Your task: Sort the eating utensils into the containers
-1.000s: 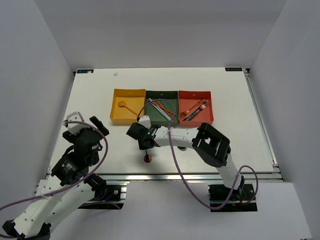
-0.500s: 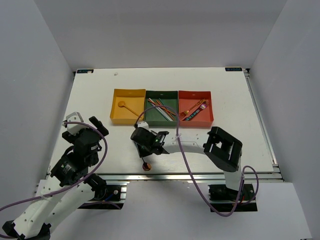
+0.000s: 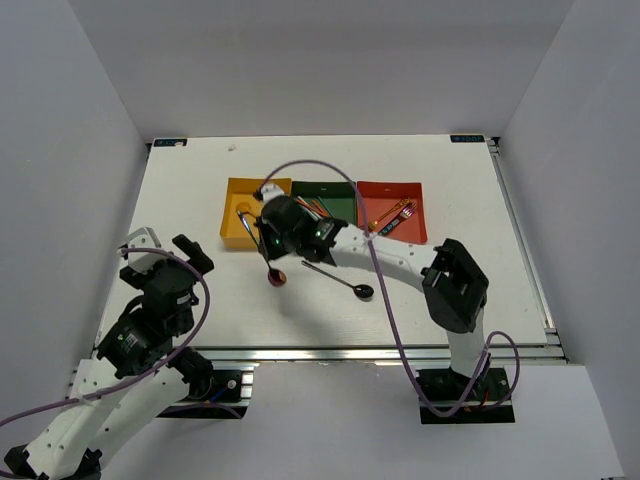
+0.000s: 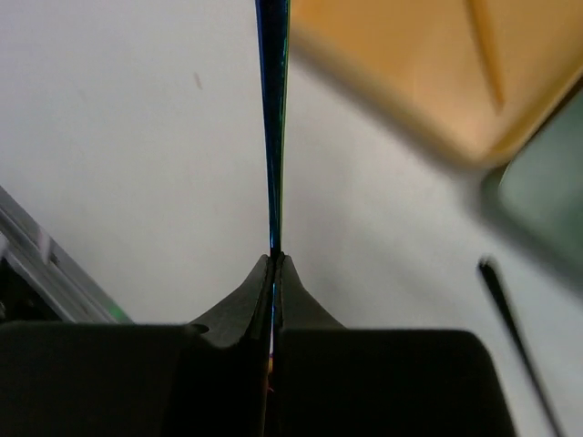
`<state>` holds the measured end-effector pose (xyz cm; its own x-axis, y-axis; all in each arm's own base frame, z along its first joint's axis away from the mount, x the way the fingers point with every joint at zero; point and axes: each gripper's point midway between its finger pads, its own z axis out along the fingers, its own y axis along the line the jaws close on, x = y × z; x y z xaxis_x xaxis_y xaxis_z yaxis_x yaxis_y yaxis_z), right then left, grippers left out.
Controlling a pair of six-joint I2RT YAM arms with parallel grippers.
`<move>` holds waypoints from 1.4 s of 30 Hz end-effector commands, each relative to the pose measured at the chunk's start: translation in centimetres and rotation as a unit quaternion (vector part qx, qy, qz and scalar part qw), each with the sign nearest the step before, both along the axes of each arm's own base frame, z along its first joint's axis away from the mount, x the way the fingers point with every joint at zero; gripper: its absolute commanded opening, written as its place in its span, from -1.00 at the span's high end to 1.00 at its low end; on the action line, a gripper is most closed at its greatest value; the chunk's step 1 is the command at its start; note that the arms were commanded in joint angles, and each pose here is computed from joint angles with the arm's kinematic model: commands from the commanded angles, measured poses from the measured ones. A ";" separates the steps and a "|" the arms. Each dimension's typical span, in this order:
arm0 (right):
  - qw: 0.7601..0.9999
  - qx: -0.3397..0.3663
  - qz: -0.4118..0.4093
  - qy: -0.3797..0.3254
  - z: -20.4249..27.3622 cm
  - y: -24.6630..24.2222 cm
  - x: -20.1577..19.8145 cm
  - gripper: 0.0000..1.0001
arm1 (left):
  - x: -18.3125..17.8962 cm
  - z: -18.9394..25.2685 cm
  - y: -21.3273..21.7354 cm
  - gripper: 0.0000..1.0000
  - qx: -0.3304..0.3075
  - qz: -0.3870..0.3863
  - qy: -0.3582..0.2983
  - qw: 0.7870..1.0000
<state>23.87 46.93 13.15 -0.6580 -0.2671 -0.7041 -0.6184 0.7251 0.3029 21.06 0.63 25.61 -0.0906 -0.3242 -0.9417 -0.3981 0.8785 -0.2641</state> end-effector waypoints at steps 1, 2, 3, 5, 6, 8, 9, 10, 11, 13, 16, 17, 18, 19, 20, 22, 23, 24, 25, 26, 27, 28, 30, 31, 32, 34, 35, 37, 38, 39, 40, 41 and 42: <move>0.994 0.057 0.046 -0.076 6.4 1.9 5.7 1.00 | -0.3 -0.2 0.5 -0.96 0.000 0.012 -0.003 1.000; 0.990 0.063 0.071 -0.102 7.7 3.1 7.2 1.00 | -0.2 -0.1 0.5 -0.96 0.000 0.011 -0.003 1.000; 0.987 0.073 0.092 -0.109 8.3 3.8 7.9 1.00 | -0.2 -0.2 0.4 -0.96 0.001 0.010 -0.002 1.000; 0.983 0.073 0.110 -0.129 8.7 5.0 10.7 1.00 | 0.0 -0.3 0.2 -0.96 0.004 0.007 0.001 1.000; 0.980 0.064 0.120 -0.149 8.6 5.2 12.0 1.00 | 0.0 -0.4 0.2 -0.96 0.006 0.006 0.004 1.000; 0.980 0.052 0.114 -0.155 6.6 5.3 14.8 1.00 | 0.1 -0.4 0.1 -0.96 0.007 0.006 0.007 1.000; 0.975 0.063 0.116 -0.180 7.7 5.7 16.0 1.00 | 0.1 -0.5 0.0 -0.96 0.008 0.005 0.008 1.000; 0.974 0.064 0.109 -0.189 7.5 5.6 17.0 1.00 | 0.2 -0.5 0.0 -0.96 0.009 0.004 0.009 1.000; 0.974 0.063 0.105 -0.193 6.7 5.6 17.7 1.00 | 0.1 -0.5 0.0 -0.96 0.008 0.004 0.008 1.000; 0.970 0.075 0.099 -0.207 6.8 5.6 19.0 1.00 | 0.1 -0.5 0.0 -0.96 0.008 0.002 0.007 1.000; 0.971 0.072 0.093 -0.207 5.3 5.7 20.1 1.00 | 0.2 -0.5 -0.1 -0.96 0.007 -0.001 0.006 1.000; 0.971 0.071 0.092 -0.207 5.2 5.8 20.2 0.96 | 0.2 -0.5 -0.2 -0.96 0.008 -0.003 0.007 1.000; 0.972 0.070 0.091 -0.206 5.0 5.7 20.4 0.76 | 0.2 -0.5 -0.2 -0.96 0.009 -0.004 0.008 1.000; 0.972 0.069 0.087 -0.205 5.1 5.6 20.4 0.29 | 0.3 -0.6 -0.4 -0.96 0.011 -0.006 0.011 1.000; 0.972 0.068 0.085 -0.206 5.1 5.6 20.4 0.07 | 0.4 -0.6 -0.4 -0.96 0.011 -0.007 0.011 1.000; 0.972 0.066 0.076 -0.211 6.1 5.1 20.6 -0.20 | 0.5 -0.7 -0.6 -0.96 0.013 -0.009 0.015 1.000; 0.972 0.068 0.072 -0.212 6.7 5.0 20.5 -0.28 | 0.5 -0.7 -0.6 -0.96 0.014 -0.009 0.015 1.000; 0.972 0.068 0.066 -0.215 7.5 4.7 20.5 -0.31 | 0.5 -0.8 -0.6 -0.96 0.014 -0.010 0.016 1.000; 0.971 0.070 0.062 -0.221 8.9 4.1 20.1 -0.35 | 0.6 -0.8 -0.6 -0.96 0.015 -0.010 0.017 1.000; 0.971 0.069 0.054 -0.224 9.7 3.6 20.0 -0.38 | 0.6 -0.8 -0.7 -0.96 0.015 -0.011 0.018 1.000; 0.971 0.067 0.049 -0.226 10.4 3.0 19.8 -0.39 | 0.6 -0.8 -0.7 -0.96 0.015 -0.011 0.018 1.000; 0.971 0.062 0.046 -0.225 11.5 1.7 18.8 -0.40 | 0.6 -0.8 -0.6 -0.96 0.015 -0.009 0.018 1.000; 0.971 0.047 0.065 -0.225 11.7 0.2 17.2 -0.40 | 0.6 -0.9 -0.6 -0.96 0.016 -0.009 0.017 1.000; 0.967 0.057 0.074 -0.237 14.4 -1.2 15.5 -0.40 | 0.5 -0.9 -0.6 -0.96 0.016 -0.009 0.018 1.000; 0.972 0.020 0.102 -0.210 10.5 -2.7 13.8 -0.40 | 0.5 -0.8 -0.5 -0.96 0.015 -0.008 0.017 1.000; 0.964 0.018 0.155 -0.216 11.4 -4.7 10.3 -0.40 | 0.4 -0.7 -0.4 -0.96 0.013 -0.006 0.015 1.000; 0.969 -0.017 0.176 -0.175 7.2 -6.6 8.3 -0.40 | 0.4 -0.7 -0.4 -0.96 0.013 -0.007 0.014 1.000; 0.967 -0.033 0.183 -0.172 6.9 -8.9 6.1 -0.40 | 0.4 -0.7 -0.5 -0.96 0.013 -0.008 0.014 1.000; 0.969 -0.044 0.183 -0.162 5.9 -9.9 5.4 -0.40 | 0.4 -0.7 -0.5 -0.96 0.013 -0.008 0.014 1.000; 0.971 -0.062 0.179 -0.148 4.2 -11.5 4.2 -0.40 | 0.5 -0.8 -0.5 -0.96 0.013 -0.008 0.015 1.000; 0.971 -0.070 0.178 -0.140 3.4 -12.3 3.7 -0.40 | 0.5 -0.8 -0.5 -0.96 0.014 -0.008 0.016 1.000; 0.971 -0.079 0.180 -0.133 2.5 -12.9 3.2 -0.40 | 0.5 -0.8 -0.5 -0.96 0.014 -0.008 0.016 1.000; 0.971 -0.100 0.179 -0.122 0.8 -14.1 2.6 -0.39 | 0.6 -0.8 -0.6 -0.96 0.014 -0.009 0.016 1.000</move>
